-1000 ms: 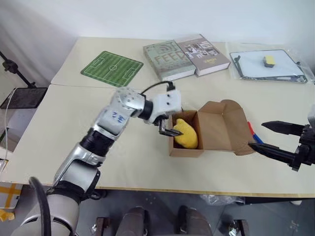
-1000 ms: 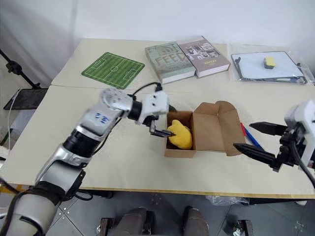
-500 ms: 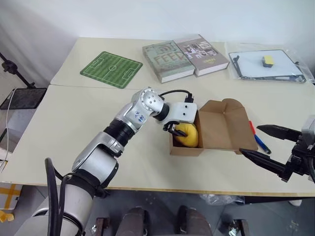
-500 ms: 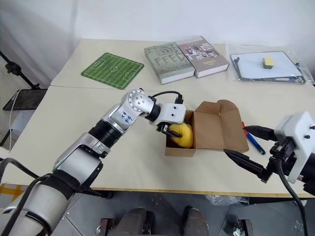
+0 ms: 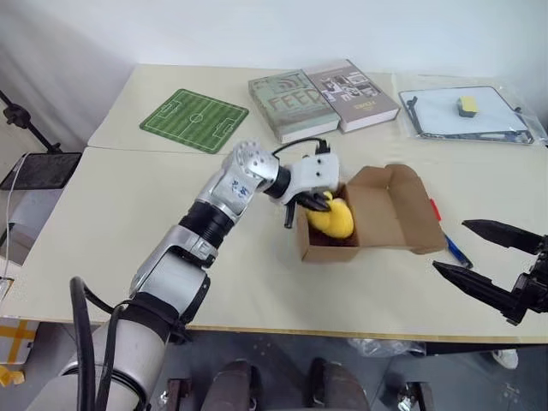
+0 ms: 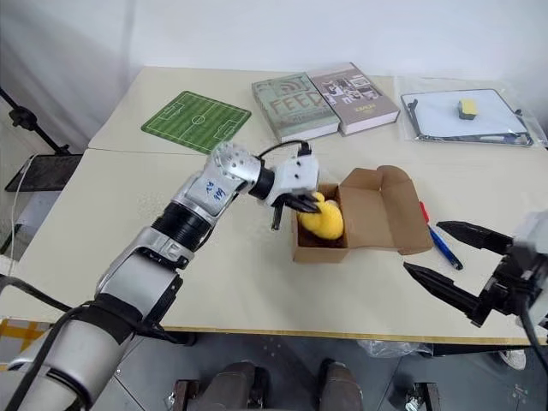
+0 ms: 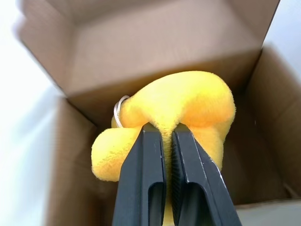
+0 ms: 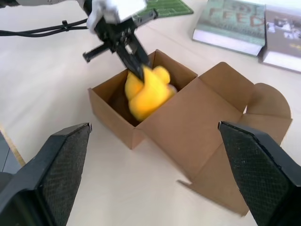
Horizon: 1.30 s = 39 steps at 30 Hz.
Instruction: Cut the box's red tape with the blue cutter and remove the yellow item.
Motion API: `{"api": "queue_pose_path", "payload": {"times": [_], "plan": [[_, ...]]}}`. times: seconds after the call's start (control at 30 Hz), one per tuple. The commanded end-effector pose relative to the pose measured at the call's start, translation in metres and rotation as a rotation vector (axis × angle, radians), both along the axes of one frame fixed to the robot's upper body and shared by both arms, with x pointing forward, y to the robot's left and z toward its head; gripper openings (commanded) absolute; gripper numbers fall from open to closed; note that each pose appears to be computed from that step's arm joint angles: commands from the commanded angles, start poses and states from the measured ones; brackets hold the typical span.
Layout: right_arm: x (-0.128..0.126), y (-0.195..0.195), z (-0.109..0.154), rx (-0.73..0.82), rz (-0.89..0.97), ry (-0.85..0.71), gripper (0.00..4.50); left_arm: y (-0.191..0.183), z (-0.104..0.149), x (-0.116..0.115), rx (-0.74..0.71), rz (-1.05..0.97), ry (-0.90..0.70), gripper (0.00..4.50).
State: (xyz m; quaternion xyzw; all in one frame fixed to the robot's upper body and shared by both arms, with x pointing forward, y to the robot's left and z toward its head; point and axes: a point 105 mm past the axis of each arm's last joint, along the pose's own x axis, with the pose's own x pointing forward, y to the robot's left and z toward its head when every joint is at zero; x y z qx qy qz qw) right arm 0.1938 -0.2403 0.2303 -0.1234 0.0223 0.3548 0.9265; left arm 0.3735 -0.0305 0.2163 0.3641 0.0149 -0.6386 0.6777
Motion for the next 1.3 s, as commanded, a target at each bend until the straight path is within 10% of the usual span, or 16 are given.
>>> {"api": "queue_pose_path", "payload": {"times": [0.03, 0.33, 0.83, 1.3], "plan": [[-0.001, -0.009, 0.003, -0.022, -0.001, -0.044, 4.5, -0.009, 0.049, -0.002, -0.156, 0.026, -0.076, 0.02], [0.014, -0.017, 0.012, -0.03, 0.081, -0.067, 4.5, 0.044, 0.086, 0.028, -0.346, 0.42, -0.113, 0.02], [0.06, -0.051, 0.016, 0.031, 0.235, -0.042, 4.5, 0.227, -0.008, 0.009, -0.091, 1.253, -0.046, 0.02], [0.082, -0.05, 0.009, -0.031, 0.306, 0.006, 4.5, 0.232, 0.024, -0.037, -0.265, 1.156, 0.066, 4.46]]}}
